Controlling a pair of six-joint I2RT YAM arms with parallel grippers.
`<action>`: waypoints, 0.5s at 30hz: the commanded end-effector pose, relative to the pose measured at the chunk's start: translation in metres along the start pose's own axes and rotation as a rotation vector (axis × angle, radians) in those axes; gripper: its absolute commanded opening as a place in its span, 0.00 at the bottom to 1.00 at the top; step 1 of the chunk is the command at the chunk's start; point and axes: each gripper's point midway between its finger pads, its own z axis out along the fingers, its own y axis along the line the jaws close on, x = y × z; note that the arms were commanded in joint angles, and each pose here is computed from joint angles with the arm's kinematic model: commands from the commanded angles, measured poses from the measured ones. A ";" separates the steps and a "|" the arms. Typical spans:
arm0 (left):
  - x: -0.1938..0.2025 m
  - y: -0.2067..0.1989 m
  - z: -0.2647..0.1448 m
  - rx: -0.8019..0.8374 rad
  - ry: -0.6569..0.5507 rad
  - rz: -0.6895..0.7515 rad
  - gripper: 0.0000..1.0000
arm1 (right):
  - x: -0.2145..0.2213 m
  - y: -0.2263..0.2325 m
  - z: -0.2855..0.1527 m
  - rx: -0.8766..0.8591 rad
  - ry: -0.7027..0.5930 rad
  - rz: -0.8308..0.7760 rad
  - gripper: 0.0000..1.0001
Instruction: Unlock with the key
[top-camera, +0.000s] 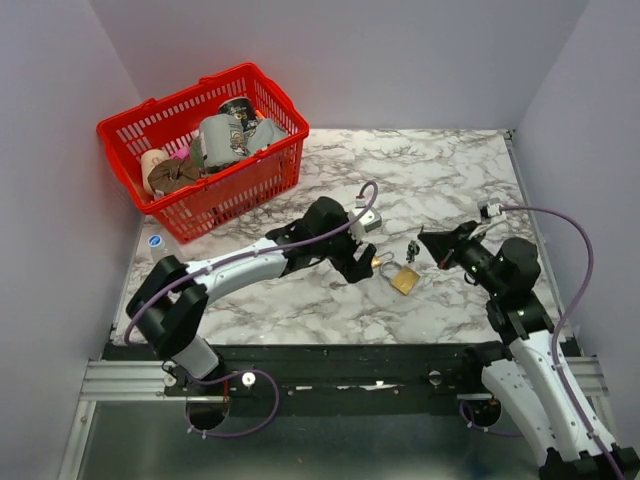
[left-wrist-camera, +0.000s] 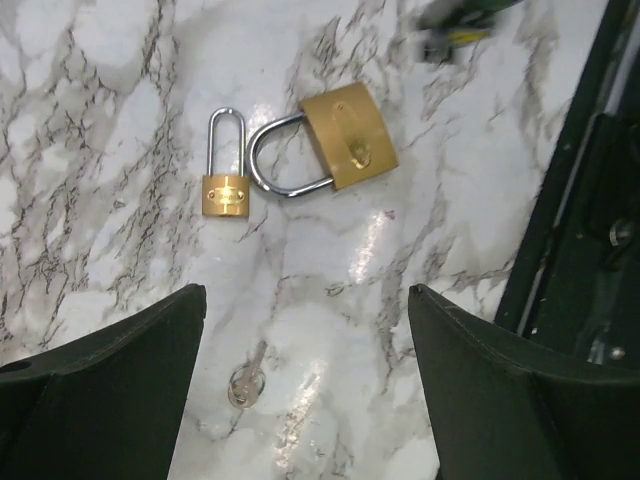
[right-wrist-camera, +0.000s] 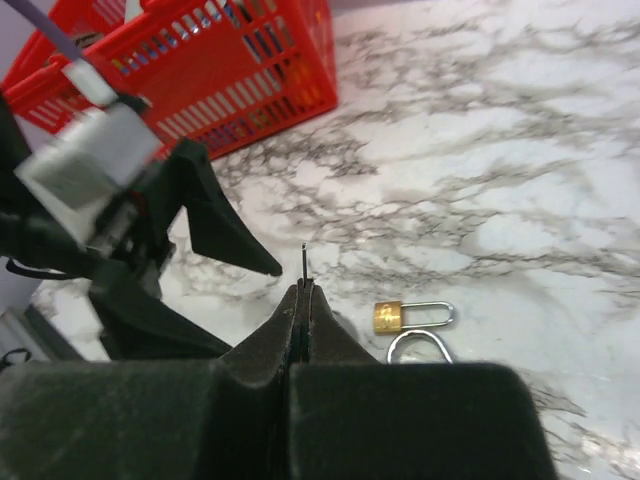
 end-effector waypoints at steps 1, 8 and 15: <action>0.035 0.013 0.025 0.004 0.142 0.110 0.89 | -0.023 -0.020 -0.031 0.186 -0.100 -0.096 0.01; 0.039 0.022 0.068 -0.021 0.198 0.203 0.89 | -0.038 -0.013 -0.056 0.208 -0.210 -0.124 0.01; 0.059 0.057 0.088 -0.169 0.255 0.266 0.88 | -0.045 -0.005 -0.061 0.185 -0.246 -0.146 0.01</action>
